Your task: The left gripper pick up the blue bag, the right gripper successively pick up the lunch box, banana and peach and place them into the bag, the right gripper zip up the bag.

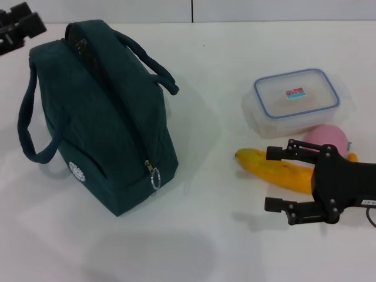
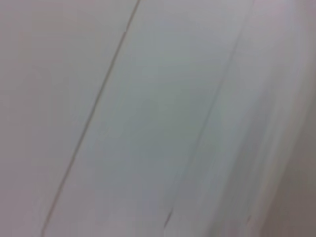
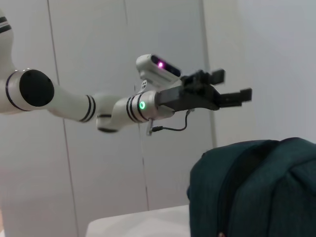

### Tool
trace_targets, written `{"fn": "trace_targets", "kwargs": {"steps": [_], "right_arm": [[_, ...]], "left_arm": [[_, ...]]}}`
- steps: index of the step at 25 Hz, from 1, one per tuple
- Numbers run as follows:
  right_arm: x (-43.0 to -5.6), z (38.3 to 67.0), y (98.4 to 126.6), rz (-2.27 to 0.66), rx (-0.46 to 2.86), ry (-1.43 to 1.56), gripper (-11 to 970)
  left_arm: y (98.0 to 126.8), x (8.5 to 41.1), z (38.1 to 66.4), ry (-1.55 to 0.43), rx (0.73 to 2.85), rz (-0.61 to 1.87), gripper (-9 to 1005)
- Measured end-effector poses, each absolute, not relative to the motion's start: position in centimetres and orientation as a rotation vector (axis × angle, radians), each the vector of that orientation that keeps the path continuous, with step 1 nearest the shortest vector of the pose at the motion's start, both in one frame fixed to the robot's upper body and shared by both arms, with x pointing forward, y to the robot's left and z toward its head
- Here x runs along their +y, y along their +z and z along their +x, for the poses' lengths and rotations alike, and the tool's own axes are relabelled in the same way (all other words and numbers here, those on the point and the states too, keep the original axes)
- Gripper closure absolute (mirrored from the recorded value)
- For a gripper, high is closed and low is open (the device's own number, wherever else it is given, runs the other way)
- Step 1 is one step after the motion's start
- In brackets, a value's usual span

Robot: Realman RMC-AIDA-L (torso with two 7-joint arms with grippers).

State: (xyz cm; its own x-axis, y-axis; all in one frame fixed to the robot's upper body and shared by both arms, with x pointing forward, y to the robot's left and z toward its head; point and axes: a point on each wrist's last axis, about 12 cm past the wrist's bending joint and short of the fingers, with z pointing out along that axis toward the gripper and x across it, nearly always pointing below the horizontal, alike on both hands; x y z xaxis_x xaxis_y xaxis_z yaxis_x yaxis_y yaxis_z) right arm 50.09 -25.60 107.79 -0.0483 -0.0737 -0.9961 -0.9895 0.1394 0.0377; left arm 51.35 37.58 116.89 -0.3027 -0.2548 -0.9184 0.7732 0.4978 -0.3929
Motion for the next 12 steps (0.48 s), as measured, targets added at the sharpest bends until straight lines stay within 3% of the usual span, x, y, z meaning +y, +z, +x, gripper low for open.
{"fn": "trace_targets", "kwargs": {"steps": [7,12], "right_arm": [[-25.9,50.4,107.7,-1.107,1.371,1.060,99],[-26.2,50.5,107.6,-1.087,1.382,1.035,99]], "left_arm": [[122.5,38.5,52.9,-0.908,1.918,0.362,200],[126.7,38.0,52.1,-0.771,2.075,0.251,210]]}}
